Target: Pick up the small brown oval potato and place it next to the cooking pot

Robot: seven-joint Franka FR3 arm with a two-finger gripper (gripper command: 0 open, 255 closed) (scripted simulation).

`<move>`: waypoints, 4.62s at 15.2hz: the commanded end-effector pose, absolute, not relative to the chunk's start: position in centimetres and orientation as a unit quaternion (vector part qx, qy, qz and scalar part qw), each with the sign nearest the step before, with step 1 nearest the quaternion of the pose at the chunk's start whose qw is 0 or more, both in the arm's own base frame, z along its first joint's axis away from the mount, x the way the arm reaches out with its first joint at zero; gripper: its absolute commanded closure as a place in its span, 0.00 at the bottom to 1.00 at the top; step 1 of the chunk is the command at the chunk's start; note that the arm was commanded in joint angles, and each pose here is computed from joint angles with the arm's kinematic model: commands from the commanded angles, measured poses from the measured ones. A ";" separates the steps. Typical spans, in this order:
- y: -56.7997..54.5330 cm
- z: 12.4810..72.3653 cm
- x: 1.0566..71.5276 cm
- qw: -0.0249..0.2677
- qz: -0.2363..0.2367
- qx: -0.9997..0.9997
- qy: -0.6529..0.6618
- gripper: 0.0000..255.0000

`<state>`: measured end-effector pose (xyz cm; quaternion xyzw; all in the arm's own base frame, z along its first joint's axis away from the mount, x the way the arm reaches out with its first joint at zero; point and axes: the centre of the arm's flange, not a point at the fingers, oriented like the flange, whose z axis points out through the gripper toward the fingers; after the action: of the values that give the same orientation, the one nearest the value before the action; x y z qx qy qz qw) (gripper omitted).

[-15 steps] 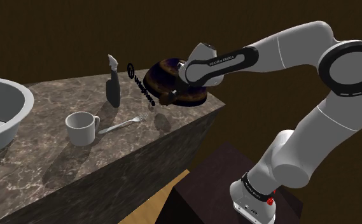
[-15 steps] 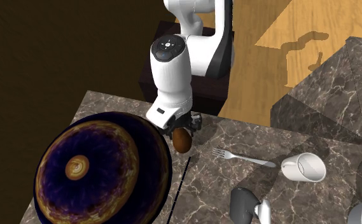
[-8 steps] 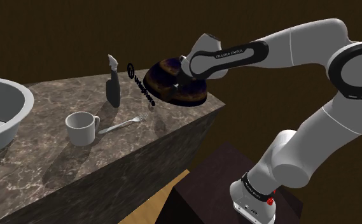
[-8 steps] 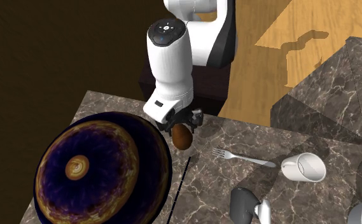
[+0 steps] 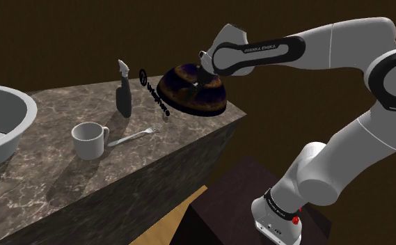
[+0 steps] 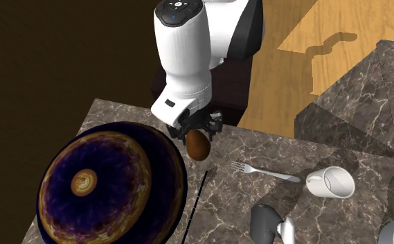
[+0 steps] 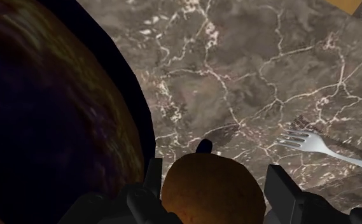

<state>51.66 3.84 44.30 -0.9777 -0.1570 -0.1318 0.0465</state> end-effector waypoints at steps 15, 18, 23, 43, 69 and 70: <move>3.9 52.2 51.7 0.046 -0.132 -0.978 -0.157 1.00; 7.9 52.2 51.6 0.046 -0.132 -0.978 -0.157 1.00; 14.4 52.2 51.4 0.046 -0.132 -0.978 -0.157 1.00; 40.8 52.2 50.6 0.046 -0.132 -0.978 -0.157 1.00; 56.9 44.8 50.1 0.046 -0.132 -0.978 -0.157 1.00; 56.9 44.3 50.1 0.046 -0.132 -0.978 -0.157 1.00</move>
<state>50.12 56.78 44.88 -0.9777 -0.1570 -0.1313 0.0463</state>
